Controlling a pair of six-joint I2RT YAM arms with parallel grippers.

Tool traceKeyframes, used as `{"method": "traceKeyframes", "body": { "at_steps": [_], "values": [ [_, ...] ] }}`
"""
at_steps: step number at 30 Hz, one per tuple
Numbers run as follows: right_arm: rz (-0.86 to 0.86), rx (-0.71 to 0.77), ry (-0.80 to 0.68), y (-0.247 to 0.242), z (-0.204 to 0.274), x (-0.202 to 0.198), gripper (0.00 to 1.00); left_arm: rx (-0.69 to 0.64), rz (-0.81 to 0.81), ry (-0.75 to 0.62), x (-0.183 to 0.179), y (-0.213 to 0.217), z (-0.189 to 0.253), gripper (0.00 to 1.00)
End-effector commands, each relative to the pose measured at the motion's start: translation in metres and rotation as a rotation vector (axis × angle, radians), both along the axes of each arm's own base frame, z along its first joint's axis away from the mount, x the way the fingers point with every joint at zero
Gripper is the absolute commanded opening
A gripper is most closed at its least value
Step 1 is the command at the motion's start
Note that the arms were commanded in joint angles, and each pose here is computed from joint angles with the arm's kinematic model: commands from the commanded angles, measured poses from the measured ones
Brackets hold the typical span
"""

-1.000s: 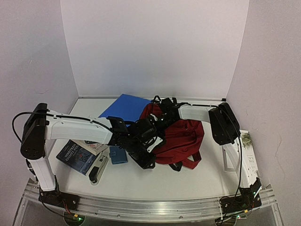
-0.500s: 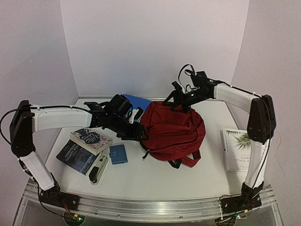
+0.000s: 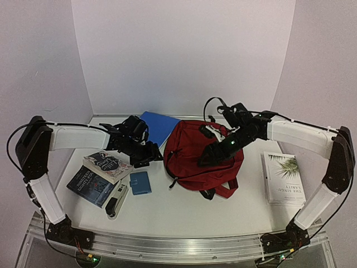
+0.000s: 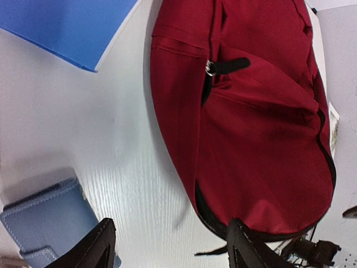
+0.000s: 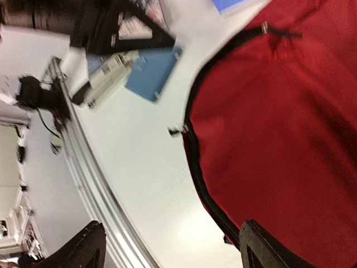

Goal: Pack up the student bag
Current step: Unzip the student bag at the center of the board.

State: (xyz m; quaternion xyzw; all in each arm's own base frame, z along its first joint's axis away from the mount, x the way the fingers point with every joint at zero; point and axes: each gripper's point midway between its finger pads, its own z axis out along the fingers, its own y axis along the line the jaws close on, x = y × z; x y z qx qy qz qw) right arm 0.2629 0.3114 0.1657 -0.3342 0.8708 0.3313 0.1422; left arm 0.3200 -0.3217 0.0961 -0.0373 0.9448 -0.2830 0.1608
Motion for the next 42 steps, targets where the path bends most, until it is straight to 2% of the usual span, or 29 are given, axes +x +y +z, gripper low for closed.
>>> {"method": "traceKeyframes", "body": {
  "at_steps": [1, 6, 9, 11, 14, 16, 17, 21, 24, 28, 33, 38, 42],
  "values": [
    [-0.018, -0.216, -0.112, -0.042, -0.042, 0.013, 0.81, -0.02, -0.018, -0.024, 0.04, -0.031, 0.002, 0.69],
    [-0.02, -0.417, -0.143, -0.069, -0.086, 0.026, 0.76, -0.011, -0.081, -0.014, 0.062, -0.056, -0.016, 0.68],
    [-0.045, -0.486, -0.139, -0.081, -0.103, 0.045, 0.73, -0.001, -0.097, 0.022, 0.066, -0.06, -0.03, 0.59],
    [-0.064, -0.513, -0.128, -0.086, -0.113, 0.058, 0.71, 0.001, -0.109, 0.034, 0.065, -0.06, -0.036, 0.45],
    [-0.074, -0.542, -0.145, -0.089, -0.121, 0.081, 0.71, -0.014, -0.134, 0.042, 0.058, -0.06, -0.037, 0.16],
    [-0.086, -0.555, -0.156, -0.089, -0.127, 0.101, 0.71, -0.036, -0.15, 0.042, 0.05, -0.059, -0.033, 0.05],
    [-0.093, -0.565, -0.148, -0.088, -0.135, 0.11, 0.7, -0.049, -0.154, 0.04, 0.047, -0.058, -0.031, 0.02],
    [-0.159, -0.53, -0.175, -0.08, -0.128, 0.153, 0.69, -0.075, -0.151, 0.039, 0.037, -0.053, -0.025, 0.0],
    [-0.171, -0.448, -0.188, -0.071, -0.101, 0.159, 0.7, -0.073, -0.139, 0.04, 0.038, -0.053, -0.024, 0.0],
    [-0.159, -0.295, -0.21, -0.063, -0.041, 0.132, 0.75, -0.091, -0.118, 0.024, 0.049, -0.06, -0.018, 0.0],
    [-0.164, -0.094, -0.141, -0.052, 0.01, 0.08, 0.8, -0.129, -0.098, 0.013, 0.062, -0.074, -0.01, 0.0],
    [-0.121, -0.004, 0.0, -0.026, 0.014, 0.027, 0.8, -0.137, -0.094, 0.019, 0.064, -0.082, -0.011, 0.0],
    [-0.145, -0.048, 0.021, -0.03, -0.004, 0.027, 0.84, -0.13, -0.063, 0.041, 0.061, -0.077, -0.016, 0.0]
  ]
}}
